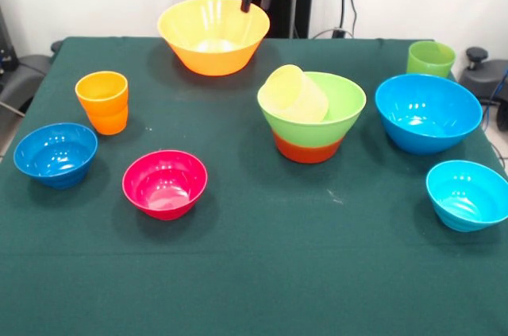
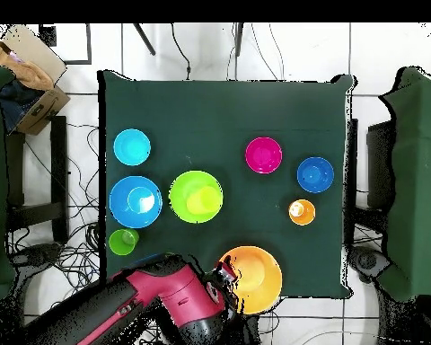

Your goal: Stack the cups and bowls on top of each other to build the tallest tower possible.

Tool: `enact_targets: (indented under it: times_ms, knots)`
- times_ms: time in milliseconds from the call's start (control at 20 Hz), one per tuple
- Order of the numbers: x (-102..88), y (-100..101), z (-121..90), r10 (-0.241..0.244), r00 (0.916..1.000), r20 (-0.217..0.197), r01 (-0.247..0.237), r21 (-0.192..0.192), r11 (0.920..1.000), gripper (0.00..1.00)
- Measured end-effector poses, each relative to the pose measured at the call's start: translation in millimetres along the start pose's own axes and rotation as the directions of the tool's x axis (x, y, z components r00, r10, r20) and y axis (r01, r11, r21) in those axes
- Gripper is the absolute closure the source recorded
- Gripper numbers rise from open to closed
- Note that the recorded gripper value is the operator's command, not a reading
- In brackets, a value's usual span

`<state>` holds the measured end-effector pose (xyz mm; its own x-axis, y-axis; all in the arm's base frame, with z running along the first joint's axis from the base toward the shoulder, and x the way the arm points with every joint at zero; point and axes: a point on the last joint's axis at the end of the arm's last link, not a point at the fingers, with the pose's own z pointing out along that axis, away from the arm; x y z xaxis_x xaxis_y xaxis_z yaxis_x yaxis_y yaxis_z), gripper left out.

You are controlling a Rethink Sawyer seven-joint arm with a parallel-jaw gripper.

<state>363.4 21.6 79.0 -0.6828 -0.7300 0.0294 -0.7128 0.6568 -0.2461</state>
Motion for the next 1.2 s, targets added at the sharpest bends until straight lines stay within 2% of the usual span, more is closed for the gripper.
enact_targets:
  times_ms: [100,400,650,850,900,1050,1100,1150,1200]
  knots:
    - [-3.9,-1.1,-4.9,0.035,0.9993,0.012,-0.035,0.005,0.9994,0.0]
    - [-7.7,-2.8,-8.9,0.057,0.9979,0.032,-0.057,0.006,0.9984,0.0]
    - [-7.4,-4.2,-10.8,0.097,0.9938,0.054,-0.098,0.005,0.9952,0.0]
    - [-4.9,-1.2,-10.3,0.124,0.9902,0.064,-0.124,-0.011,0.9922,0.0]
    - [-4.1,0.6,-8.6,0.151,0.9854,0.078,-0.148,-0.04,0.9882,0.0]
    - [-2.8,2.2,-7.4,0.184,0.9785,0.094,-0.177,-0.078,0.9812,0.0]
    - [-0.7,4.0,-6.6,0.218,0.9699,0.109,-0.205,-0.119,0.9715,0.0]
    - [-0.2,4.8,-6.4,0.229,0.9667,0.113,-0.214,-0.134,0.9677,0.0]
    - [0.6,6.7,-5.9,0.249,0.9609,0.122,-0.228,-0.16,0.9603,0.0]
